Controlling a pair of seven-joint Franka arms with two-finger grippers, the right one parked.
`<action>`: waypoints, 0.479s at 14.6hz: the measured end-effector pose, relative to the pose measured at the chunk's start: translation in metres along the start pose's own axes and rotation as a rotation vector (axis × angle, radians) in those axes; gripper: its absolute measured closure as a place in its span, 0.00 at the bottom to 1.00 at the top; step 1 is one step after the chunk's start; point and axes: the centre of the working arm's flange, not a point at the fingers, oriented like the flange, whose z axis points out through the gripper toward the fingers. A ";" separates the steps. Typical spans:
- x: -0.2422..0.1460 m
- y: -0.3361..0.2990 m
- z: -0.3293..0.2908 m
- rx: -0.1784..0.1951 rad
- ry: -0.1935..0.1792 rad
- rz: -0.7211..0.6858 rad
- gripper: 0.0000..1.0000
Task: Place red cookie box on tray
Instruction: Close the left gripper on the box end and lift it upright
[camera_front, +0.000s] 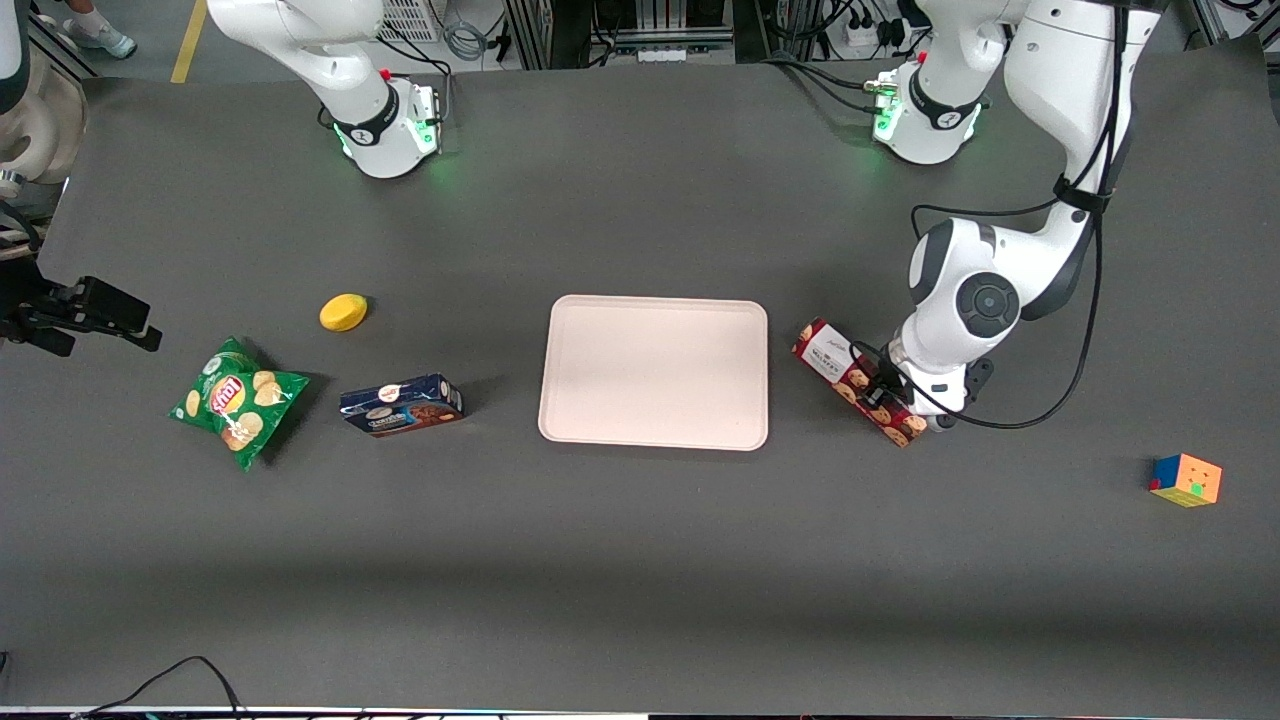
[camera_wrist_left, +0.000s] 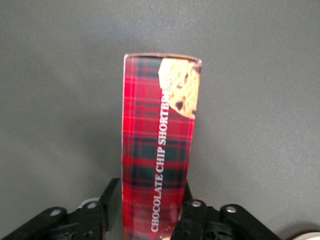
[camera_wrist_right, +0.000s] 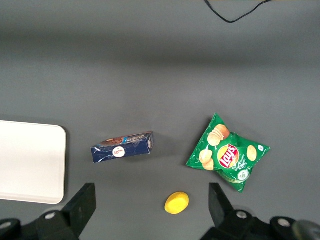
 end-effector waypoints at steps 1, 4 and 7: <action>-0.004 0.002 0.000 -0.002 -0.001 -0.006 0.49; -0.011 0.006 -0.001 -0.005 -0.003 -0.001 0.73; -0.009 0.012 -0.011 0.028 -0.018 0.084 0.80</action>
